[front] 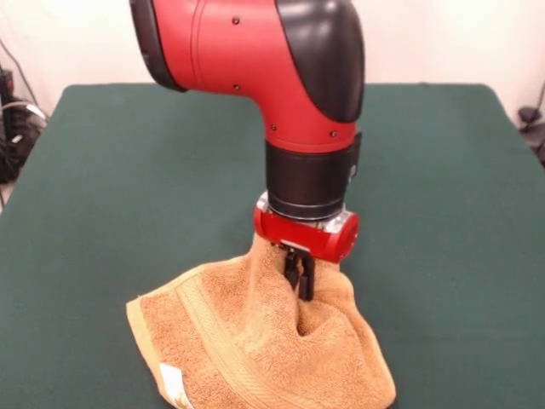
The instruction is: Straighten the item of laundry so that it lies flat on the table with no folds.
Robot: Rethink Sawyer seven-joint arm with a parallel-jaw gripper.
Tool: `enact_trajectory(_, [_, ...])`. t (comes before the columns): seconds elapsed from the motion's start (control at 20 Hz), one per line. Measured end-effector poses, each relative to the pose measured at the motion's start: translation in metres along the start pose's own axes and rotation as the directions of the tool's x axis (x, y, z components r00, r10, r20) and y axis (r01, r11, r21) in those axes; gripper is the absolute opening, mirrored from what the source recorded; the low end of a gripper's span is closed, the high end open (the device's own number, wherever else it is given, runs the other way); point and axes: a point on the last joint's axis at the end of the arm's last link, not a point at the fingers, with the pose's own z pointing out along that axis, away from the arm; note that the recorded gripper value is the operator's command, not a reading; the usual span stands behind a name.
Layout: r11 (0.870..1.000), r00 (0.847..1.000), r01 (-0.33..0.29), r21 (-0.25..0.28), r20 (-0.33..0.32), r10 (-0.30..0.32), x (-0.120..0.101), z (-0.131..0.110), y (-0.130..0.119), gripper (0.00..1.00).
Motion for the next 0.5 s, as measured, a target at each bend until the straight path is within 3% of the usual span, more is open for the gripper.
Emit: enact_trajectory(0.5, [0.997, 0.992, 0.071, -0.006, 0.102, -0.070, 0.022, 0.000, 0.011, 0.00])
